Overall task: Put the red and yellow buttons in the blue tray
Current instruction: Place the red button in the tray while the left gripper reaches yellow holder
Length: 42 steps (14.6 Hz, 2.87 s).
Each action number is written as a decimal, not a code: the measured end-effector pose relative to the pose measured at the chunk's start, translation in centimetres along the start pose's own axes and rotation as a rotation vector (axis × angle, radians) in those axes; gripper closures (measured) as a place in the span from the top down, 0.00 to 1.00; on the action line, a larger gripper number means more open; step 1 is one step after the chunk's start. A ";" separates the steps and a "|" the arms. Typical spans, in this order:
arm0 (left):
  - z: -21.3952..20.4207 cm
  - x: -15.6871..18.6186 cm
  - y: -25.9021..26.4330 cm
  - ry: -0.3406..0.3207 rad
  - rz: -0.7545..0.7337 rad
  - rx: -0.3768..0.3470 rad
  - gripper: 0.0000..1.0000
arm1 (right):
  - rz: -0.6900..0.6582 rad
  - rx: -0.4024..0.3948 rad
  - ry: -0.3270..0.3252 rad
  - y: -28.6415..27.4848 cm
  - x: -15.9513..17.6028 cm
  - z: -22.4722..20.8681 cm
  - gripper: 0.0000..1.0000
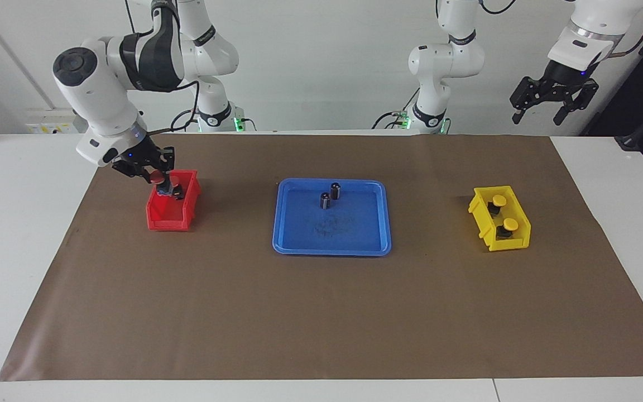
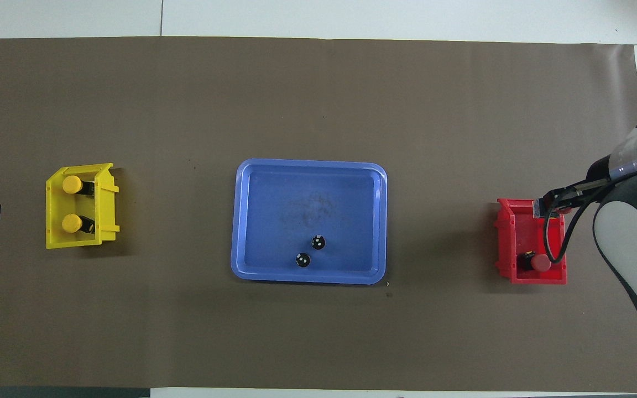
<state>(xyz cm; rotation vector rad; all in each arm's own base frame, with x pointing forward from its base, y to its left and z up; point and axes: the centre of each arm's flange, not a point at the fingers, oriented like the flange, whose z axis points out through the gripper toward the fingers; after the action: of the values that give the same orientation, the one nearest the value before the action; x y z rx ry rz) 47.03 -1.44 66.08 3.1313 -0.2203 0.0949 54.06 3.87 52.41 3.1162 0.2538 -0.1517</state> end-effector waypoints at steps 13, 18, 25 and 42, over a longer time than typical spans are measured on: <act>-0.7 -1.2 0.2 -0.019 -0.001 -0.002 1.00 | 0.256 0.047 0.082 -32.9 9.5 13.2 0.41; 2.4 -2.3 -1.8 -0.039 -0.080 -0.001 1.00 | 0.265 0.048 0.071 -33.4 9.1 13.5 0.41; 16.7 2.3 -3.3 -0.059 -0.108 0.010 1.00 | 0.229 0.042 0.063 -35.7 7.6 15.2 0.41; 29.2 2.4 -5.7 -0.149 -0.136 0.005 0.75 | 0.215 0.038 0.082 -16.4 4.8 2.8 0.72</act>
<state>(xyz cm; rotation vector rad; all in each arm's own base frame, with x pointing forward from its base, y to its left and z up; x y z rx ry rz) 52.01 3.74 37.10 3.1490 -0.0059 -0.1383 55.85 20.72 49.13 3.1630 -0.0858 -0.0260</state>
